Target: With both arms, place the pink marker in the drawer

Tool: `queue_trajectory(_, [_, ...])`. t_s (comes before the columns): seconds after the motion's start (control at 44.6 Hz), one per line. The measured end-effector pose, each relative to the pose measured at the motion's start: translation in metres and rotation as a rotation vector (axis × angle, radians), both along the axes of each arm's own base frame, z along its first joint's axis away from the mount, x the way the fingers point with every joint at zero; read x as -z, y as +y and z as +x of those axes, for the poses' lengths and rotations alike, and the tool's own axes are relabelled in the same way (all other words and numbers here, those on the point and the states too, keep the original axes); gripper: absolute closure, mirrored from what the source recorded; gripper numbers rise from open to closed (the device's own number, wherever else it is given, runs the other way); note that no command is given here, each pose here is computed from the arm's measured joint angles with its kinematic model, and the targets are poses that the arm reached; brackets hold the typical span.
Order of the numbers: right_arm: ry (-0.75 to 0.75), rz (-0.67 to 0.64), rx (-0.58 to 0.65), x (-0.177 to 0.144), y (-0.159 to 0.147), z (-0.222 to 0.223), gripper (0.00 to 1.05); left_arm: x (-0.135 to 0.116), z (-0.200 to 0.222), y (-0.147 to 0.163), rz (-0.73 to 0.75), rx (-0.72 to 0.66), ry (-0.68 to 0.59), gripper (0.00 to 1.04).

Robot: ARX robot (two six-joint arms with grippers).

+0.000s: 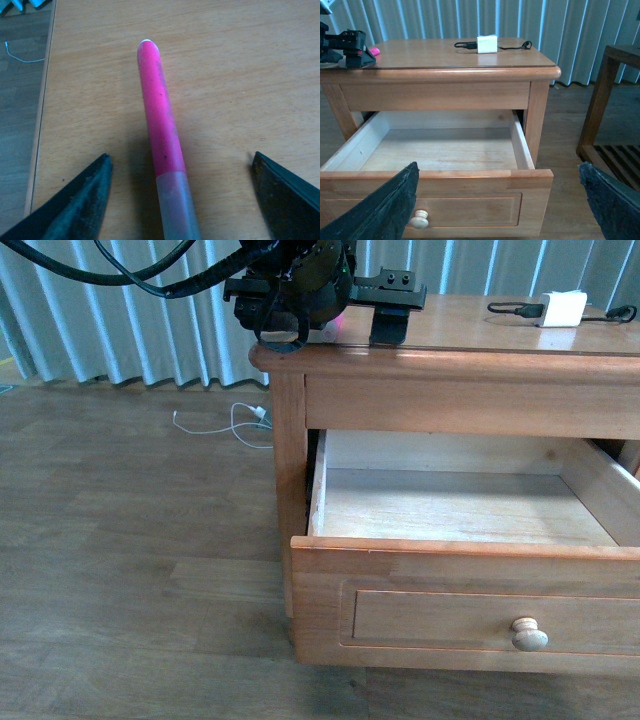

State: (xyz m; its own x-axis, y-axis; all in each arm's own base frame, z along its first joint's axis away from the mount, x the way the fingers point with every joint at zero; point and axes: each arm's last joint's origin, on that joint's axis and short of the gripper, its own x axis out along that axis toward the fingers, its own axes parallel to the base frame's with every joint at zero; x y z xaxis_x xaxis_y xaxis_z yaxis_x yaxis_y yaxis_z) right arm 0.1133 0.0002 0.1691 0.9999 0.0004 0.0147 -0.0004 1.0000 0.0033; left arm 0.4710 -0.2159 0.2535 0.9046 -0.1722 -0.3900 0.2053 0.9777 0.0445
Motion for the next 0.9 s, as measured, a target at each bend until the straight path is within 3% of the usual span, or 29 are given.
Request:
queue_trajectory(0.09, [0.000,0.000,0.000,0.000,0.000,0.000,0.09,0.000,0.000,0.000,0.006,0.003,0.000,0.31])
queue_trajectory(0.381, [0.000,0.000,0.000,0.000,0.000,0.000,0.09,0.001,0.001,0.004,0.039,0.008,-0.007,0.87])
queue_trajectory(0.897, [0.000,0.000,0.000,0.000,0.000,0.000,0.09,-0.011,-0.028,0.012,0.004,0.145,-0.072,0.90])
